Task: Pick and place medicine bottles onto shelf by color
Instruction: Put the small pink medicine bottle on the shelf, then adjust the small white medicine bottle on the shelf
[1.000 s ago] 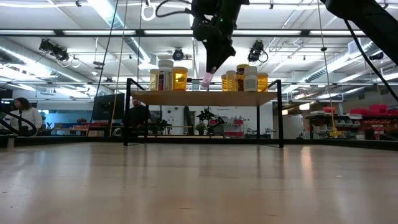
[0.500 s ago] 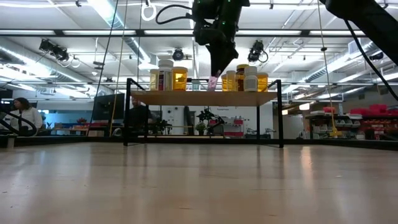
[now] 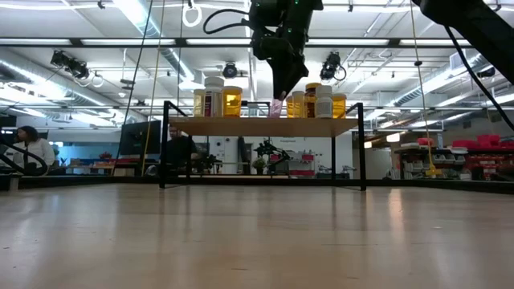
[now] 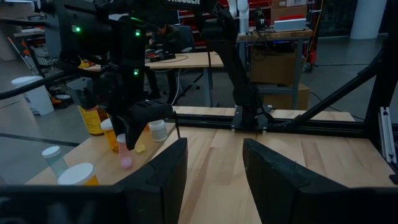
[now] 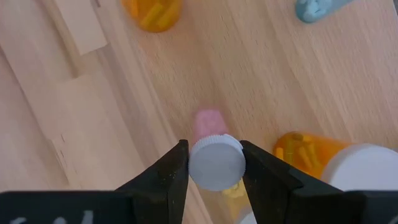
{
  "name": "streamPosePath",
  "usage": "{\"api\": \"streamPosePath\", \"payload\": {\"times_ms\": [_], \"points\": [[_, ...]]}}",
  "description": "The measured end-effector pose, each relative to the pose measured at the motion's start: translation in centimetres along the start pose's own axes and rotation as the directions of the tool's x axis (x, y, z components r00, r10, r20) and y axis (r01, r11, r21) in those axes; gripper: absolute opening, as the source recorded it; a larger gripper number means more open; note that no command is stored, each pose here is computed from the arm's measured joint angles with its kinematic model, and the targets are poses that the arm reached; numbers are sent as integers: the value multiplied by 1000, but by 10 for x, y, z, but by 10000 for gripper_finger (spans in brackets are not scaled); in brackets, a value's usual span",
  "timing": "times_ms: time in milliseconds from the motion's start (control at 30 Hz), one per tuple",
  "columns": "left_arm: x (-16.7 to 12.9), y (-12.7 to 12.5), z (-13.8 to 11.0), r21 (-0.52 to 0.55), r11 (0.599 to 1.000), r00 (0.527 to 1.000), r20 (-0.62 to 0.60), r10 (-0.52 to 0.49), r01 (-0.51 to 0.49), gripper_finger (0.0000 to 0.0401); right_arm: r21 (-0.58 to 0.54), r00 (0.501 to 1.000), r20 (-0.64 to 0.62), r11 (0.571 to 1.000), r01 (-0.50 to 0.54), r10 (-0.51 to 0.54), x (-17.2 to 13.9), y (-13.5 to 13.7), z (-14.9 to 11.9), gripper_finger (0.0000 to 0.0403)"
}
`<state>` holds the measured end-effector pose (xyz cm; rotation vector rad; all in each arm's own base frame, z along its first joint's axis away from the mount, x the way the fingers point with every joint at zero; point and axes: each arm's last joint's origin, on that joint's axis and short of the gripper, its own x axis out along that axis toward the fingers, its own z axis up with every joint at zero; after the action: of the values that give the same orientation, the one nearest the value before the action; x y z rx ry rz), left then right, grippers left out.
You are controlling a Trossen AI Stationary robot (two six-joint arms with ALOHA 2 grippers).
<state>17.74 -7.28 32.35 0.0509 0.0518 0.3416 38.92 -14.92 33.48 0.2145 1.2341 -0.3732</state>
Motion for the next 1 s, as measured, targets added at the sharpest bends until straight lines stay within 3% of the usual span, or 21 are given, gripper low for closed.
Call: {"api": "streamPosePath", "payload": {"times_ms": [1000], "points": [[0,0,-1,5,1000,1000,-5,0,0,162,4,993,111,999,34,-34,-1,0,11,165]]}}
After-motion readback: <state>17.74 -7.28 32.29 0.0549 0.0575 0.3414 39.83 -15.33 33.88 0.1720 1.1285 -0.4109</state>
